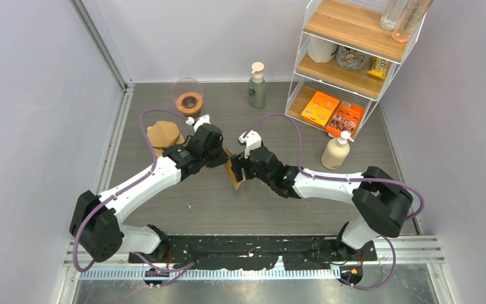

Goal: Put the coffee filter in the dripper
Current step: Pick up the coffee filter from the center of the board.

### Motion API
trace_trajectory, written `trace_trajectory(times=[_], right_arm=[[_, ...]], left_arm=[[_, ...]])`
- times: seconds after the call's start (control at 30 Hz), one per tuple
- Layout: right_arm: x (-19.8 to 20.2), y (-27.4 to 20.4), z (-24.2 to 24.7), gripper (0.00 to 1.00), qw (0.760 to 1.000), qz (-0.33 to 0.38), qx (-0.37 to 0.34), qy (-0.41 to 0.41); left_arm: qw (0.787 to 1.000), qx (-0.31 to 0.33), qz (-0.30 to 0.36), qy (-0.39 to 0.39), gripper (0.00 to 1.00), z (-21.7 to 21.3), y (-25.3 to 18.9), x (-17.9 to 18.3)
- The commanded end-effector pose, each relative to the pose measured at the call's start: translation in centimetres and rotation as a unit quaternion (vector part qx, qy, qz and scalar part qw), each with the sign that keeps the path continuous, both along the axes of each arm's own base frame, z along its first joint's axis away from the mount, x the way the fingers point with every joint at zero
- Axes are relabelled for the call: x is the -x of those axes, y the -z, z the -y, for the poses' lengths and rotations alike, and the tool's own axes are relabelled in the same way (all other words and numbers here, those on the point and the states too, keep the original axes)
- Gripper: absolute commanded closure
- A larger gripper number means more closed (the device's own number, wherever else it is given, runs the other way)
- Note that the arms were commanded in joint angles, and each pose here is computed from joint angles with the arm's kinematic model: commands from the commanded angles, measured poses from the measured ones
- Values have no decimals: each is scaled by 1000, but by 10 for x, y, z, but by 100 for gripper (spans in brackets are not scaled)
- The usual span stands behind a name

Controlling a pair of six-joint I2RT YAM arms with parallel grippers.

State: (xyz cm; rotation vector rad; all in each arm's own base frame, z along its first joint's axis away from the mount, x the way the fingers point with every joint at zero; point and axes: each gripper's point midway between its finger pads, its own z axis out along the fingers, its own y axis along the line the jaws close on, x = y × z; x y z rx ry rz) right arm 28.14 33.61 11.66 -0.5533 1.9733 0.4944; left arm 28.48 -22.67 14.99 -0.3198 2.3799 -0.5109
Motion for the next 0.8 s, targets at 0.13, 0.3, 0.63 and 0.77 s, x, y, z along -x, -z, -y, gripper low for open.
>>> trace_trajectory(times=[0.13, 0.3, 0.63, 0.77], right_arm=[[-18, -20, -18, 45, 999, 19, -31, 17], [-20, -25, -11, 64, 999, 29, -32, 25], [-23, -29, 7, 79, 999, 14, -32, 12], [-19, -31, 11, 79, 999, 9, -33, -16]], left_arm=[[998, 32, 26, 45, 100, 16, -19, 4], [998, 5, 25, 58, 100, 10, -13, 6], [991, -64, 49, 108, 100, -8, -11, 12], [983, -86, 68, 146, 100, -12, -12, 16]])
